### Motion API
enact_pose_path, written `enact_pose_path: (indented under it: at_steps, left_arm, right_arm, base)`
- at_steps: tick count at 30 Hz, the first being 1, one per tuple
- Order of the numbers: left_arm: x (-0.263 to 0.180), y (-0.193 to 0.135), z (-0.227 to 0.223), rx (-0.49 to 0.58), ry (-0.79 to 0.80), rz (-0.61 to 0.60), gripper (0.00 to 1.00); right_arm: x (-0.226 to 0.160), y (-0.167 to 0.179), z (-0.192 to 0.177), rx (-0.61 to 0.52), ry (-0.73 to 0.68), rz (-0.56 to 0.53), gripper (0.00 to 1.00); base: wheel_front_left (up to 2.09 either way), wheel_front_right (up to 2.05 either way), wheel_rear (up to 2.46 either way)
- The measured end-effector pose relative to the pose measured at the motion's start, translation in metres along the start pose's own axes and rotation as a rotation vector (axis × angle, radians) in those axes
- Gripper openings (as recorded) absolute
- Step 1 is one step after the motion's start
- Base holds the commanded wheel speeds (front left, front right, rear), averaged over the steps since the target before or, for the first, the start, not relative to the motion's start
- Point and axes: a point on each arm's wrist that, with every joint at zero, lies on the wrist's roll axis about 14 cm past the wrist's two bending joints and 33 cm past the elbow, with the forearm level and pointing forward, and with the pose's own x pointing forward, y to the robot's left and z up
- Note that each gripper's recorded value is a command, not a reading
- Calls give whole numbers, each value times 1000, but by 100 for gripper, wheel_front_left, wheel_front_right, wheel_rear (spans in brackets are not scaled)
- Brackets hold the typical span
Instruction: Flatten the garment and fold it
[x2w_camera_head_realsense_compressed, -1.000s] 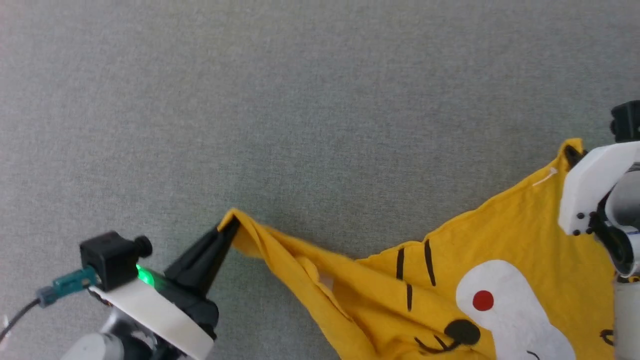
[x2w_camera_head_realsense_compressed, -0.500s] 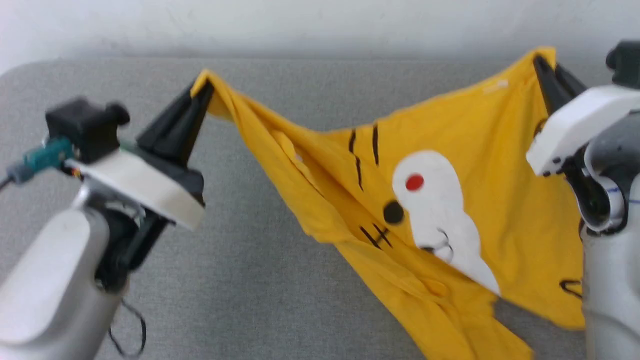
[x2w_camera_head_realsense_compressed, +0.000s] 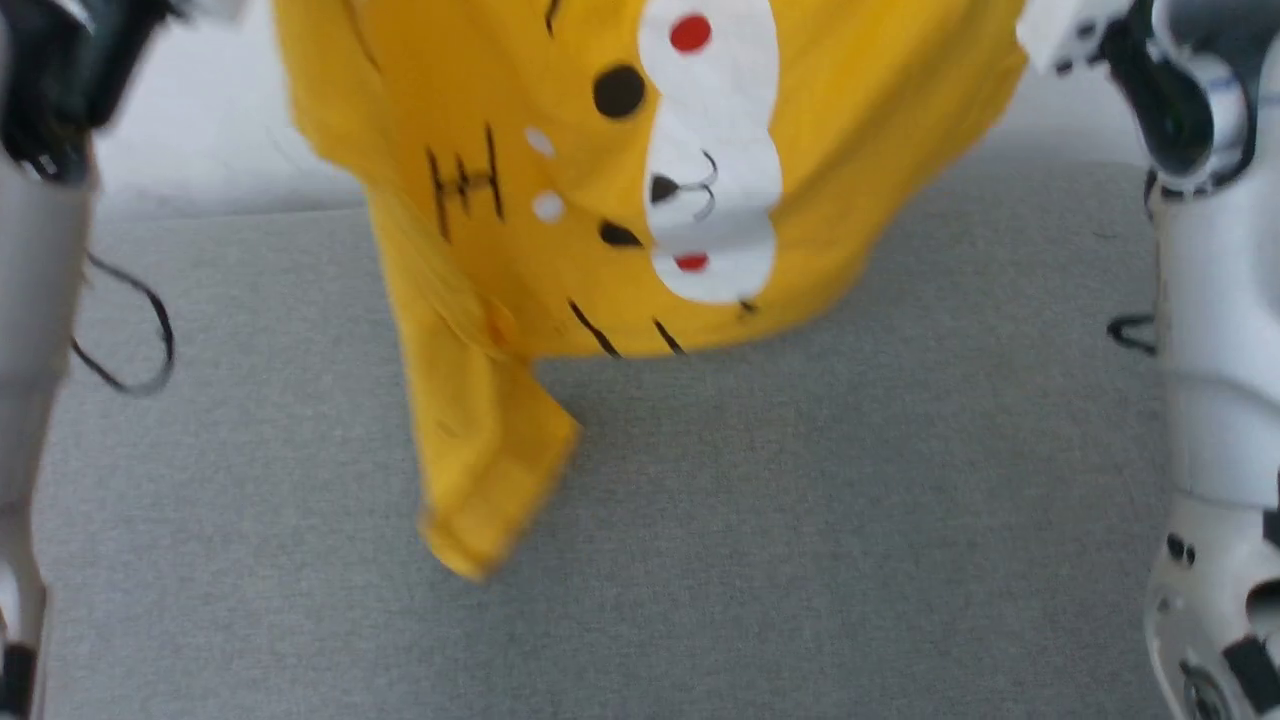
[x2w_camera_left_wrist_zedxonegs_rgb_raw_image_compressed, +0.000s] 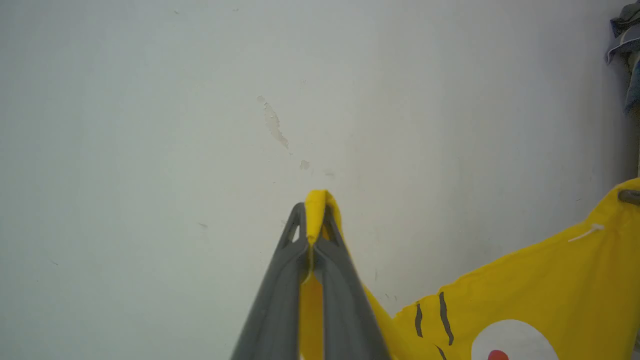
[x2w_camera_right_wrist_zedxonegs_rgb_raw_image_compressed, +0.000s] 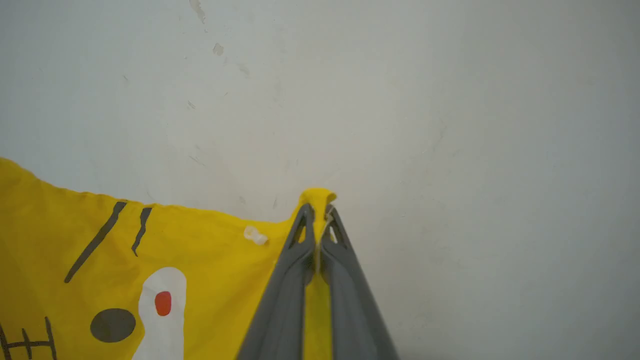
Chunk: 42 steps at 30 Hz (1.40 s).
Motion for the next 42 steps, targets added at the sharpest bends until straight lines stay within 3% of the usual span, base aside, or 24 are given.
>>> enact_pose_path:
  at_steps: [12,21,26,36,42]
  left_arm:
    - [83,26,37,70,-207,13,0]
    - [116,34,-27,58,-230,-12,0]
    - [123,27,-88,10,-189,-62,0]
    - [108,9,-204,-164,-109,-140,0]
    - [66,-8,-264,-280,-2,-162,0]
  right_arm:
    - [74,-26,14,-78,-57,-57,0]
    - [120,-58,-24,-158,-84,-138,0]
    - [143,-66,-61,-200,-74,-157,0]
    - [177,-48,-173,-246,27,-82,0]
    - [168,-27,-229,-159,25,-22,0]
  base:
    - [0,0,0]
    - [0,0,0]
    - [0,0,0]
    - [0,0,0]
    - [0,0,0]
